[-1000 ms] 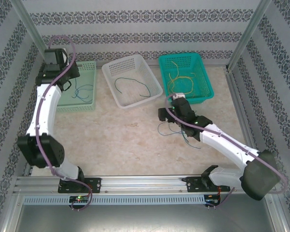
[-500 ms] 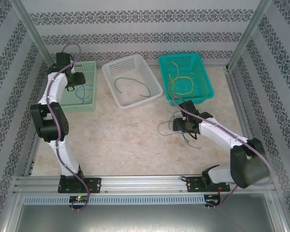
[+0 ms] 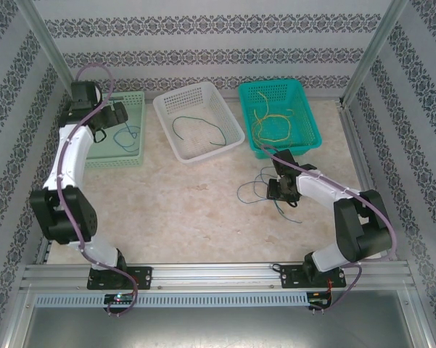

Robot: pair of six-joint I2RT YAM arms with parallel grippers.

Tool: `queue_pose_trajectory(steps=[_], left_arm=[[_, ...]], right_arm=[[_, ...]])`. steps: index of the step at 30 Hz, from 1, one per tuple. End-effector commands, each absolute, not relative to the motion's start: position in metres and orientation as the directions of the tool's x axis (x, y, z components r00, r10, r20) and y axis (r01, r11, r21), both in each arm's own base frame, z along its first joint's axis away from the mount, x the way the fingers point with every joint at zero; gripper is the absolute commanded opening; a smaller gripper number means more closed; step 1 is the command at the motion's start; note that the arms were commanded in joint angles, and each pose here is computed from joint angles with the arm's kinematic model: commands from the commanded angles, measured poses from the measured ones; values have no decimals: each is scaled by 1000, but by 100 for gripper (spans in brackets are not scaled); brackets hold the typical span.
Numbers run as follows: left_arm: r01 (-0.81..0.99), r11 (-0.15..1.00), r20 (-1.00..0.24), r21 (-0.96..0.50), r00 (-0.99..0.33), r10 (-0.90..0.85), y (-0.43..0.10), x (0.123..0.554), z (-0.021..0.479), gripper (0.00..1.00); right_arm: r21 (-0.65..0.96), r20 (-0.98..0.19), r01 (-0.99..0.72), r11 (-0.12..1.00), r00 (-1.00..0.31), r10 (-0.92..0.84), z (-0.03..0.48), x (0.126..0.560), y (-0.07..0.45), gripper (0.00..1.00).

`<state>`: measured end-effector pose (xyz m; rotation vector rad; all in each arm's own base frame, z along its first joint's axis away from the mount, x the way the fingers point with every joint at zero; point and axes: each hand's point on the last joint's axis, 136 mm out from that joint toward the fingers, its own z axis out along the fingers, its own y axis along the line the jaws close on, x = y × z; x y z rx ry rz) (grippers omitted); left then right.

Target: Untangle the cables

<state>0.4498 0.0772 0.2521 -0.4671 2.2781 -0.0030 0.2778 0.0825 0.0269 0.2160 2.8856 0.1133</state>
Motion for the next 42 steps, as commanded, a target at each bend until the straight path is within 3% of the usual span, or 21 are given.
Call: queue_pose_trajectory(steps=[1,5,10,13,20,27,35,37,40,42], left_arm=[[-338,921,-754,-193,-549,-360,67,439,264,100],[-330,926,-758,-185,-551,-348,61,428,257,100],[-323,928,-687,-188,-631,-359,54,433,236,100],[-348,923,-674,-167,-642,-364,62,442,226,100],[-398,914,-598,-76,-716,-361,96,465,207,100],[-365,927,-476,-86,-802,-360,103,489,172,100],[-296,943,-329,151,-915,-234,134,495,120,99],[-287,954,-317,82,-915,-248,125,494,112,99],[-282,913,-352,-294,-856,-378,92,507,117,100],[-302,839,-332,-452,-816,-473,86,512,121,100]], right_arm=[[97,-202,137,986,-967,155,20,269,83,40],[93,-177,134,987,-973,149,16,272,86,40],[75,-167,140,987,-974,151,13,278,84,20],[62,-164,125,990,-977,134,13,275,85,19],[48,-167,101,994,-980,107,14,272,89,43],[71,-175,91,993,-979,102,15,277,95,44],[73,-182,81,994,-979,93,15,278,97,46],[71,-182,81,994,-979,92,15,278,96,46],[79,-190,81,994,-977,95,18,281,97,46],[91,-204,78,993,-974,95,23,283,100,46]])
